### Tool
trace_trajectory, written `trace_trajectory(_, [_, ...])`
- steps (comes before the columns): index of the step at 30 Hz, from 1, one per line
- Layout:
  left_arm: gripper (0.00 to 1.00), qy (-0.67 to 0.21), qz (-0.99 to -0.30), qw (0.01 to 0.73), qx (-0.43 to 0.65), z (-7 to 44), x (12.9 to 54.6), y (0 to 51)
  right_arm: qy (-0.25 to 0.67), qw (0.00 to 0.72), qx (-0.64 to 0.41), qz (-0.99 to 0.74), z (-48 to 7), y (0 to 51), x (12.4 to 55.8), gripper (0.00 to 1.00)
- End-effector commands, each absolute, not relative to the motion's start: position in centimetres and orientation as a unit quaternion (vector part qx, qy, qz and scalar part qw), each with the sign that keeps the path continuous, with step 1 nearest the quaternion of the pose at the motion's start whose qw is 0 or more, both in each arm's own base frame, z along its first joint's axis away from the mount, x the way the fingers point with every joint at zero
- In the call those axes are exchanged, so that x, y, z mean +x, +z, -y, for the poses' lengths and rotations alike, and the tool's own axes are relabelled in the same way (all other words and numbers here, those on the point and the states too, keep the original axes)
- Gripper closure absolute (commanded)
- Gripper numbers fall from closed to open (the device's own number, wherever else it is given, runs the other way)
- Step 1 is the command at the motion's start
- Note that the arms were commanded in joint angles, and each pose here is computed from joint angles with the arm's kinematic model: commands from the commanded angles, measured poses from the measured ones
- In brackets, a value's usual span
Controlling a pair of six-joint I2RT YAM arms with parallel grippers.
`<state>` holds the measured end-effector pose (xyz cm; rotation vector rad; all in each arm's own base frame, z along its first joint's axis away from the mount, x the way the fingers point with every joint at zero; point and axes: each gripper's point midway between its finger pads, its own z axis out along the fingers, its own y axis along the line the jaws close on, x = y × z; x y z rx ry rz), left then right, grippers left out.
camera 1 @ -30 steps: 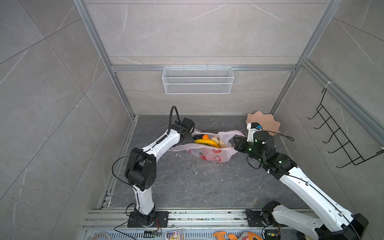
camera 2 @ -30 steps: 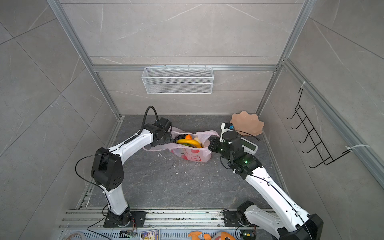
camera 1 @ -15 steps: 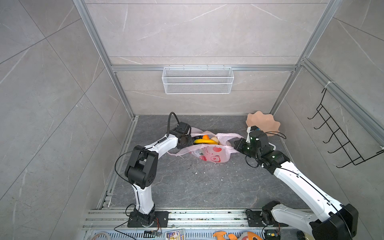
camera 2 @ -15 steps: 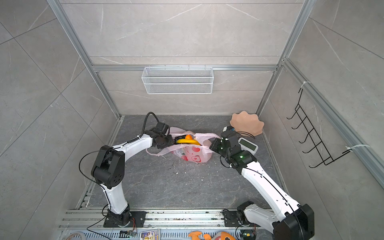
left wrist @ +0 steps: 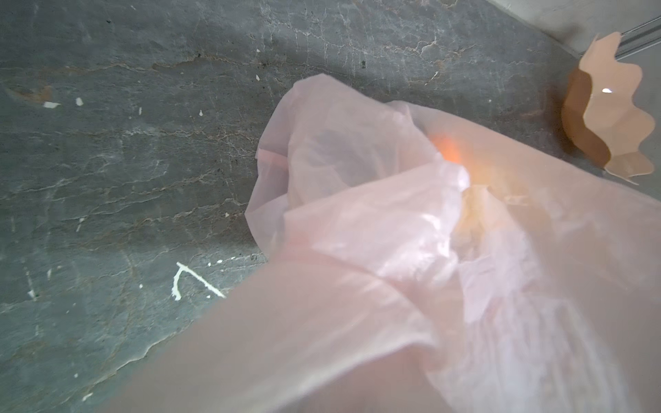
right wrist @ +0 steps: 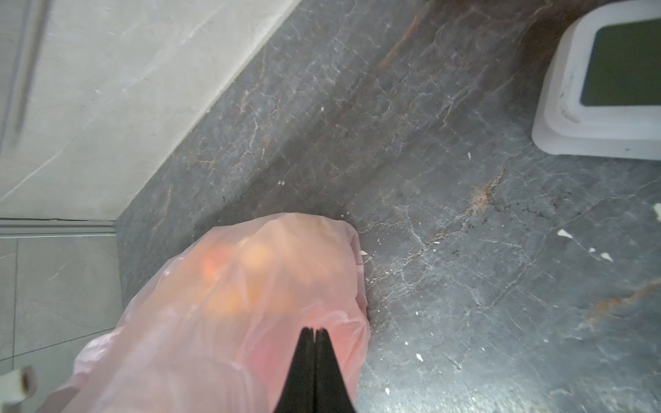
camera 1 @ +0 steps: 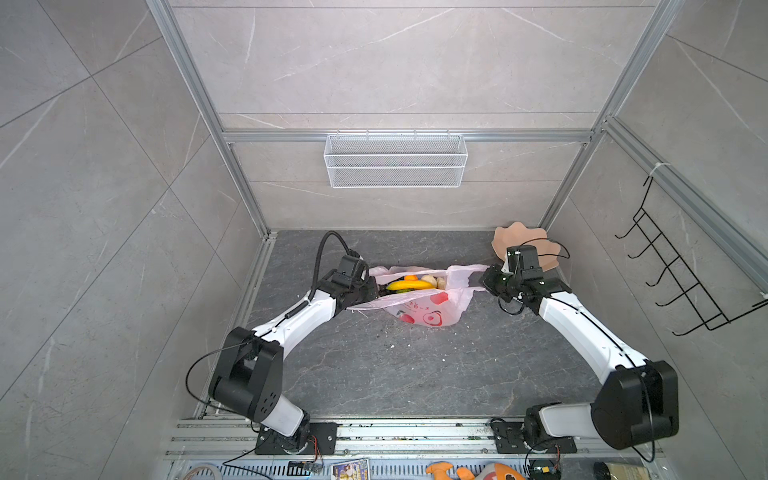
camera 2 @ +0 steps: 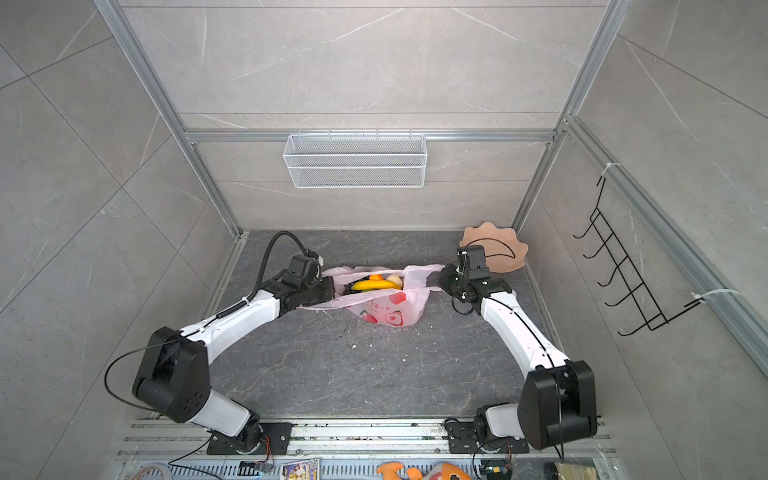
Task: Take the fake fruits out of the plastic bag
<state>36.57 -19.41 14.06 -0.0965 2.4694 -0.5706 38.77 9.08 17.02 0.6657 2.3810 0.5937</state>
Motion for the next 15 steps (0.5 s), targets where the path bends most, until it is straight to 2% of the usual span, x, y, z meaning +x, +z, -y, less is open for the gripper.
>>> trace_trajectory(1, [1.00,-0.238,-0.915,0.326,-0.020,18.7,36.1,16.0,0.238,0.286,0.249,-0.894,-9.8,17.5,39.7,1.00])
trace_trajectory(5, [1.00,-0.260,-0.910,0.323,0.005,19.9,35.4,16.7,0.188,0.298,0.231,-0.907,-9.6,17.4,40.0,1.00])
trace_trajectory(8, [1.00,-0.254,-0.904,0.341,0.026,20.6,35.1,17.5,0.136,0.269,0.219,-0.928,-8.7,16.9,39.7,1.00])
trace_trajectory(9, [1.00,-0.249,-0.905,0.345,0.029,20.8,35.0,17.7,0.120,0.271,0.209,-0.932,-8.4,17.4,39.4,0.91])
trace_trajectory(12, [1.00,-0.236,-0.907,0.346,0.038,21.2,34.8,18.2,0.077,0.312,0.175,-0.930,-7.9,20.4,38.0,0.54])
trace_trajectory(15, [1.00,-0.225,-0.909,0.349,0.040,21.4,34.8,18.5,0.039,0.348,0.148,-0.925,-7.6,23.7,36.1,0.35])
